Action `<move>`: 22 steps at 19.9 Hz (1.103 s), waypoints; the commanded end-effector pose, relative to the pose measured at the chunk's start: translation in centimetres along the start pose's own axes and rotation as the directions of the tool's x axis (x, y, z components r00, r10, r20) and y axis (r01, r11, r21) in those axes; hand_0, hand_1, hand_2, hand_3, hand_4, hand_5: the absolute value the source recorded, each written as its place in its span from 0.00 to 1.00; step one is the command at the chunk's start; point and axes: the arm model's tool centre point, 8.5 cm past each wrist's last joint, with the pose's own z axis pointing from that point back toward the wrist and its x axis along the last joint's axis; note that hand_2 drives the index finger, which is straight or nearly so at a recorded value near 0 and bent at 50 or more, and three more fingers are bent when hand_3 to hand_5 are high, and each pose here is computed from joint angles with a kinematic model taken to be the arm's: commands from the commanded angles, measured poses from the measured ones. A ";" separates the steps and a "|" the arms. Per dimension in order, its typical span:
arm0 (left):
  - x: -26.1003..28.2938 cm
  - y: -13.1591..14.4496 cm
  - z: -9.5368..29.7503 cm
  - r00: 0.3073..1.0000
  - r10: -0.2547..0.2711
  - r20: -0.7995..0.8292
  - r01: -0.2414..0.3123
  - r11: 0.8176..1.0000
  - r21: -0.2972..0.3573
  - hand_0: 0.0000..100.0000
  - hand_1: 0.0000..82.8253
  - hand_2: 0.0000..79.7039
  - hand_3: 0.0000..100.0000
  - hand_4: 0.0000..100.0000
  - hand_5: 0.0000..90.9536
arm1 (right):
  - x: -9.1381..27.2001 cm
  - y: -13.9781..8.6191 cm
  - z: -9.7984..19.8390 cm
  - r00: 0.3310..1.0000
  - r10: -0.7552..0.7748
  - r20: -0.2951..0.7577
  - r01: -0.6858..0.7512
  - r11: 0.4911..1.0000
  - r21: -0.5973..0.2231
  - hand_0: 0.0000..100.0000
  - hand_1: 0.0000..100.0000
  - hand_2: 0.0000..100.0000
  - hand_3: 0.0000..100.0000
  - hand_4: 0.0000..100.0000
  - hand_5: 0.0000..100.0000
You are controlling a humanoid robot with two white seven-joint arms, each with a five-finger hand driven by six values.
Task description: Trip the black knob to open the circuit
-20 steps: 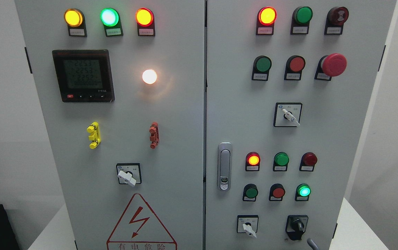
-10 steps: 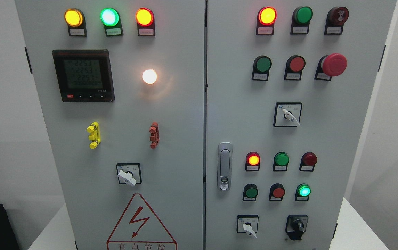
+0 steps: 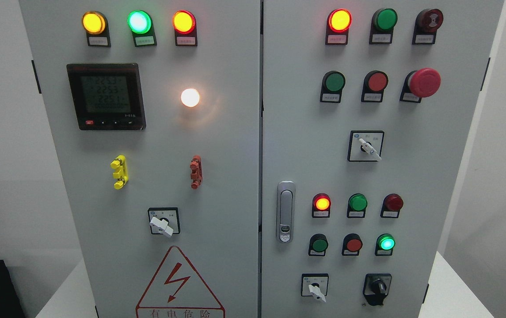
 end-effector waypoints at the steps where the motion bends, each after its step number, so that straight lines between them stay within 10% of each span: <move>1: 0.2 0.0 0.0 1.000 0.003 0.005 -0.003 1.000 0.000 0.12 0.47 0.00 0.00 0.00 0.00 | 0.9 0.2 0.3 0.999 -0.016 0.036 0.016 1.000 0.005 0.00 0.03 0.00 0.25 0.16 0.17; 8: 0.3 0.0 0.0 1.000 0.003 0.005 -0.003 1.000 0.000 0.12 0.47 0.00 0.00 0.00 0.00 | 0.6 0.2 1.0 0.999 -0.019 0.035 0.019 1.000 0.008 0.00 0.03 0.00 0.03 0.00 0.00; 22: 0.2 0.0 0.0 1.000 0.003 0.005 -0.003 1.000 0.000 0.12 0.47 0.00 0.00 0.00 0.00 | 0.4 0.2 1.4 0.999 -0.022 0.032 0.022 1.000 0.014 0.00 0.03 0.00 0.01 0.00 0.00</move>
